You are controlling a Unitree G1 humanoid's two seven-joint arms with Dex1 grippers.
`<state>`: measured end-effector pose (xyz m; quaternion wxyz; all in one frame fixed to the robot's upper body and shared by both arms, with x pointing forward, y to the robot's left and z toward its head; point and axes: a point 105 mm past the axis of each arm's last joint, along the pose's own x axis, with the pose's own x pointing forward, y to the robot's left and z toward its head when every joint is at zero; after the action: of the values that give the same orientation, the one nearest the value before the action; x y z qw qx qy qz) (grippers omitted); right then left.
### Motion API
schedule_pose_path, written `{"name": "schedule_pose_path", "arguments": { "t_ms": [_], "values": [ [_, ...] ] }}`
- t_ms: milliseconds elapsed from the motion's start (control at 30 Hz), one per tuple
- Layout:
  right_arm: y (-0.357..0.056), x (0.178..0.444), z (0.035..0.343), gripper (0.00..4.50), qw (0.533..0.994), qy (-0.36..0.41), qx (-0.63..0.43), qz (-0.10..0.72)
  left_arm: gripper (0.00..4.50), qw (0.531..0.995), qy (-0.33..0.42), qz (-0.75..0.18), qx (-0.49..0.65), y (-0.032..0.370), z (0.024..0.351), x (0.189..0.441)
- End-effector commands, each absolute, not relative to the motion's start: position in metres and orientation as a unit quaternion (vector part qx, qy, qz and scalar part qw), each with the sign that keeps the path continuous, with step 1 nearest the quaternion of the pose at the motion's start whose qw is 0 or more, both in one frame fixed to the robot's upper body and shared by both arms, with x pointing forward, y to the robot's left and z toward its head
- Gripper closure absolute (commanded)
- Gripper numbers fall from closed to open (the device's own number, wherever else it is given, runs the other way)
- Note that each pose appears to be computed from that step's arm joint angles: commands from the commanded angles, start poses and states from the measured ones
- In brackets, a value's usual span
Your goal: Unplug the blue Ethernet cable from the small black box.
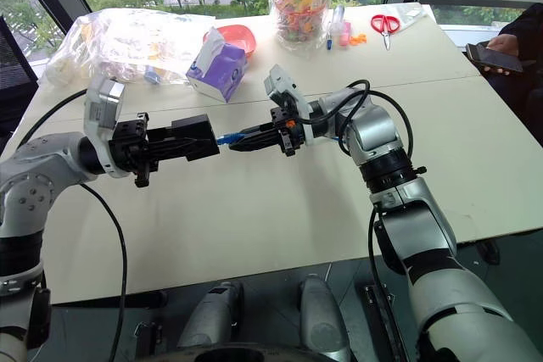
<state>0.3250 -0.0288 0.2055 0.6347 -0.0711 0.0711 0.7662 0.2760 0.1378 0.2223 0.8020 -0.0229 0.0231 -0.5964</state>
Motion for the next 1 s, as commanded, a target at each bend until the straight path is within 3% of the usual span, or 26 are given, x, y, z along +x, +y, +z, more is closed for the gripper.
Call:
{"name": "schedule_pose_path", "arguments": {
  "t_ms": [33, 100, 1000],
  "values": [
    [-0.0307, 0.322, 0.2277, 3.81, 0.628, 0.042, -0.078, 0.773, 3.99, 0.798, 0.011, -0.602, -0.005, 0.1376, 0.2278, 0.2716],
    [-0.0307, 0.3234, 0.2287, 3.05, 0.631, 0.037, -0.082, 0.77, 3.99, 0.799, 0.009, -0.602, -0.004, 0.1373, 0.228, 0.2721],
    [-0.0218, 0.3189, 0.2276, 3.05, 0.617, 0.037, -0.084, 0.781, 3.99, 0.805, -0.001, -0.593, -0.005, 0.1358, 0.2273, 0.2776]
  ]
}}
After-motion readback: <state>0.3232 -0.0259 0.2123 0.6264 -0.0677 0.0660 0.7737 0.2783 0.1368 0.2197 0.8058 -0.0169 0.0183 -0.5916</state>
